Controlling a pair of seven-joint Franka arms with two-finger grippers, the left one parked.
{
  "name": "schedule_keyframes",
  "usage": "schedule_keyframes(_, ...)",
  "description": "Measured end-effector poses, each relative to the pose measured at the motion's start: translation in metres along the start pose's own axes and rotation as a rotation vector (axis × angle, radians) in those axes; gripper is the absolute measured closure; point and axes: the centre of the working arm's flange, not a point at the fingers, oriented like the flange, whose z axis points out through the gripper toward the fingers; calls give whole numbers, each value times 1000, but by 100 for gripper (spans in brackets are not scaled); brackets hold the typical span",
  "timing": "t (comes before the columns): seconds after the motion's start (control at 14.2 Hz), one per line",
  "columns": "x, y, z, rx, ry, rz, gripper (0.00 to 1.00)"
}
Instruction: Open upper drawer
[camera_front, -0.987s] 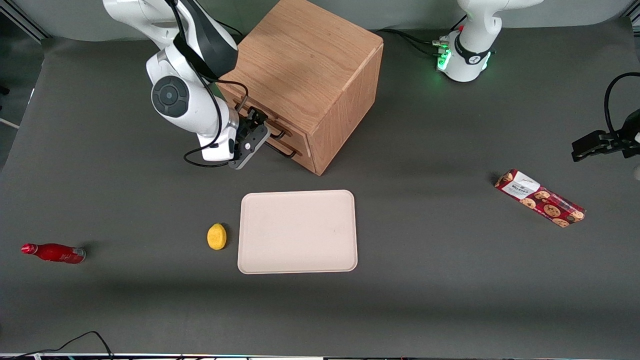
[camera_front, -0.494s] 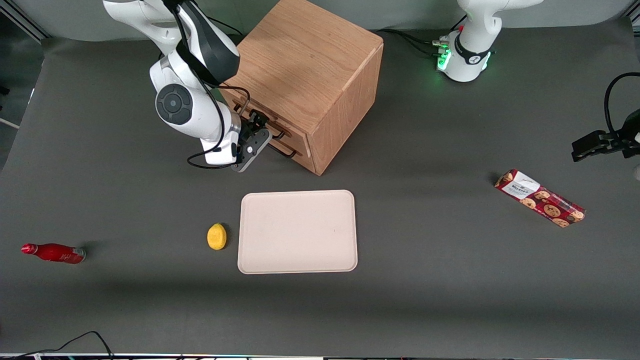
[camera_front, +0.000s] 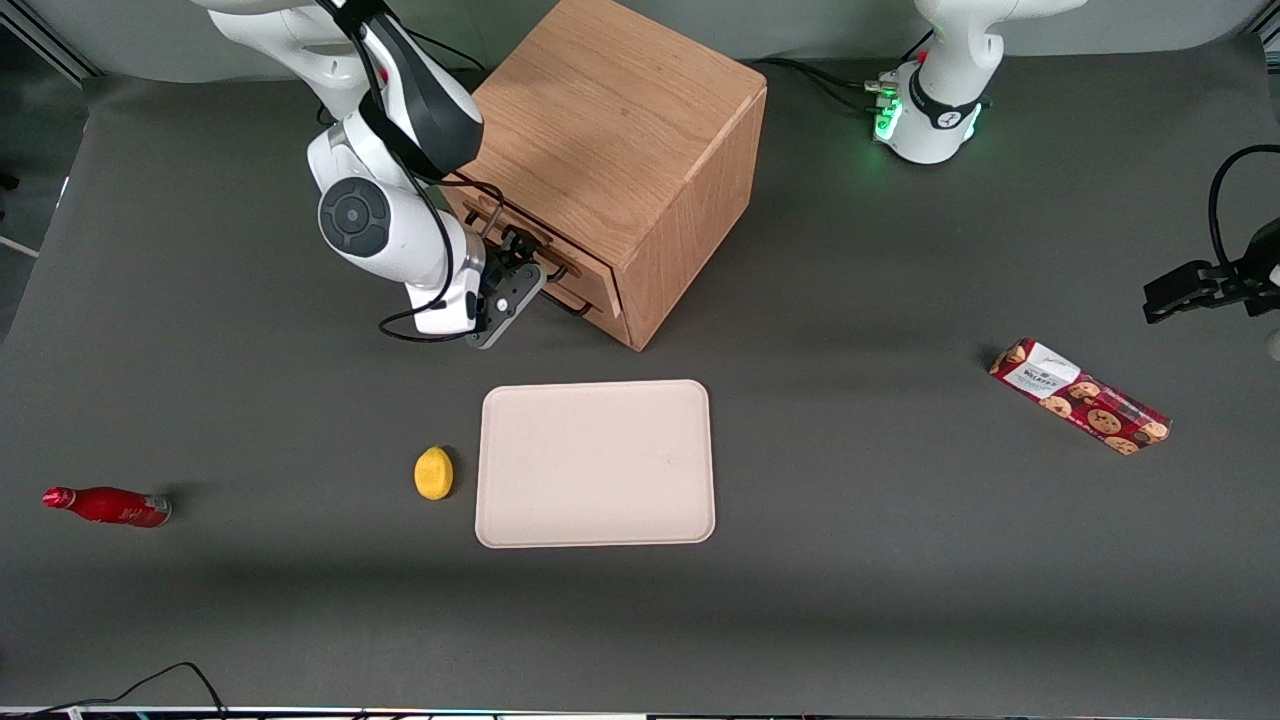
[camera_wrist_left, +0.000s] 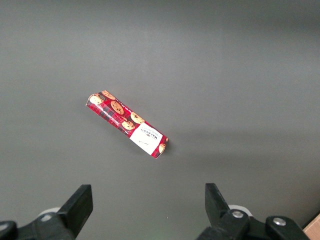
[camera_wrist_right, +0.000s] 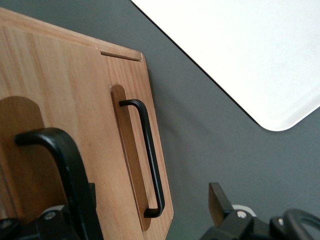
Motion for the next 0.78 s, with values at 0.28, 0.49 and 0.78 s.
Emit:
schedule_keyframes(0.28, 1, 2, 2, 2, 1, 2, 0)
schedule_keyframes(0.49, 0, 5, 1, 1, 5, 7, 0)
schedule_keyframes(0.78, -1, 18, -4, -5, 24, 26, 0)
